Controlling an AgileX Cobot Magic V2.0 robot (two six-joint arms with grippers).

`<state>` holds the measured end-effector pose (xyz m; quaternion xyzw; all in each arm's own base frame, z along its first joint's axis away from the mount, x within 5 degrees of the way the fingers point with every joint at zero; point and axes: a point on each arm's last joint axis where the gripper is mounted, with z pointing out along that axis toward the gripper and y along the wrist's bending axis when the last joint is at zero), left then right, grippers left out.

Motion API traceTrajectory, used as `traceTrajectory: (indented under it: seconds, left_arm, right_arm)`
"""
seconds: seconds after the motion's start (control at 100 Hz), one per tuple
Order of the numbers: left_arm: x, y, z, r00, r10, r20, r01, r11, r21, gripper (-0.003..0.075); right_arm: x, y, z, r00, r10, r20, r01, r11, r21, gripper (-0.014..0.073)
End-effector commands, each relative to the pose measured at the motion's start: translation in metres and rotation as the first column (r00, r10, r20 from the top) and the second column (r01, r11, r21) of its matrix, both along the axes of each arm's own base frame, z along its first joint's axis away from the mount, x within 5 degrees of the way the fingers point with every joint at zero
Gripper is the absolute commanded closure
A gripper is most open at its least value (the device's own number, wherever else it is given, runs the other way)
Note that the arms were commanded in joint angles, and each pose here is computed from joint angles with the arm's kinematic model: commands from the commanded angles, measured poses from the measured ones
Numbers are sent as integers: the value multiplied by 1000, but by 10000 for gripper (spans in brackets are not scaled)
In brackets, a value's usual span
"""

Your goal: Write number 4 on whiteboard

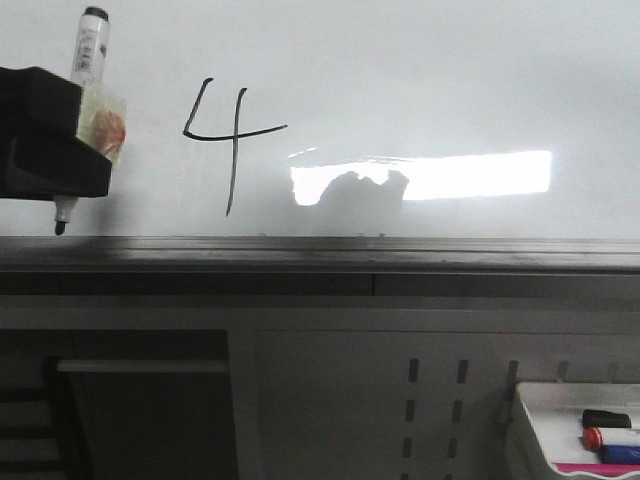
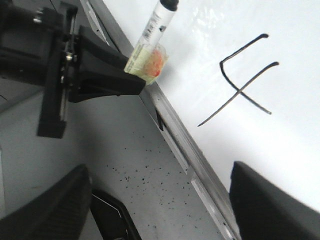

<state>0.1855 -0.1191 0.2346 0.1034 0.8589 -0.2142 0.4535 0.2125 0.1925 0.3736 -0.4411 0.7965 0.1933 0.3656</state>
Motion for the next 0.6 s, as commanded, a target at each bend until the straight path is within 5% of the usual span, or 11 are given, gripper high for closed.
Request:
traceTrajectory:
  seconds: [0.0,0.15,0.42,0.59]
  left_arm:
    - [19,0,16,996,84,-24,-85,993,-81,741]
    - [45,5,10,980,151,-130,-160,985,-61,741]
    - [57,1,11,981,159,-113,-167,984,-59,732]
    - [57,2,12,982,162,-101,-169,984,-62,519]
  right_arm:
    - [-9,-10,29,996,-23,87,16,996,86,108]
    - [-16,-15,36,995,-21,100,11,995,99,108]
    - [-20,-16,35,997,-7,73,1,996,87,108]
    - [-20,-16,35,997,-6,72,0,996,85,108]
